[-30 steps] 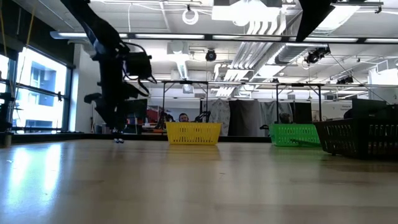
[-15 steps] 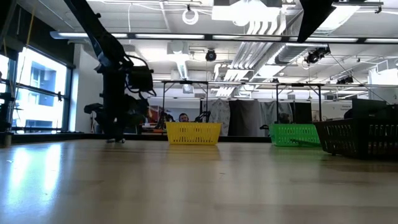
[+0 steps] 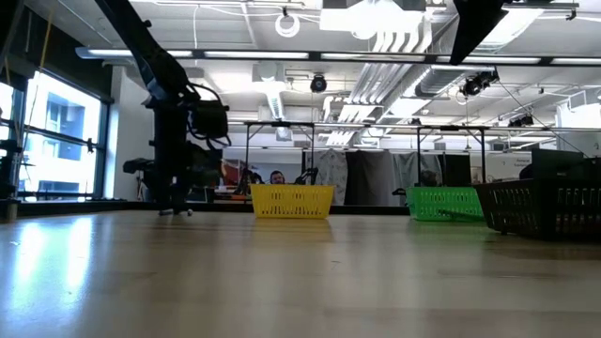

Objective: Sort crayons
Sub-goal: Put the blue crayon into the yellow basket

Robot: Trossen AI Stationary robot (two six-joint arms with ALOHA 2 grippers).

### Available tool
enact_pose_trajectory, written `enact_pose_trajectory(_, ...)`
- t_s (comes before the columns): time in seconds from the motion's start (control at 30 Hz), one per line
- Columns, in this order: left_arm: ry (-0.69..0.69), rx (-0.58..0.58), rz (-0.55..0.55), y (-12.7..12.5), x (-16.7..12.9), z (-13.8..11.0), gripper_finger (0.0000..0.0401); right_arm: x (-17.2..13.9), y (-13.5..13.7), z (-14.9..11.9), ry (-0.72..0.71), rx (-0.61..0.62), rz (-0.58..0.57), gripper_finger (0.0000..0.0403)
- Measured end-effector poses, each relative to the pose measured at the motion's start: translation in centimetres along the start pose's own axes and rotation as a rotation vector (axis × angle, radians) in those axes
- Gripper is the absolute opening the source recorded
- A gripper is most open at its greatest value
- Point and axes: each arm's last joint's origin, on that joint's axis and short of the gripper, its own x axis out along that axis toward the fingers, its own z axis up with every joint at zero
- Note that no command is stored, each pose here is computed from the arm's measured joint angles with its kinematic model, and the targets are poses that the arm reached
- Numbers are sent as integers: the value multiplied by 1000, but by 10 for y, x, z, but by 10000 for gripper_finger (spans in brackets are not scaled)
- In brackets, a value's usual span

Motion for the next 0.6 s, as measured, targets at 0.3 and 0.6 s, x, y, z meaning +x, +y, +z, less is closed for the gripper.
enact_pose_trajectory(0.3, 63, -25, -38, 13, 4, 5, 29, 0, 0, -2, 44, -15, 27, 138)
enact_pose_trajectory(0.6, 48, 68, -55, 16, -3, 5, 3, -1, -1, -3, 74, -34, 37, 138)
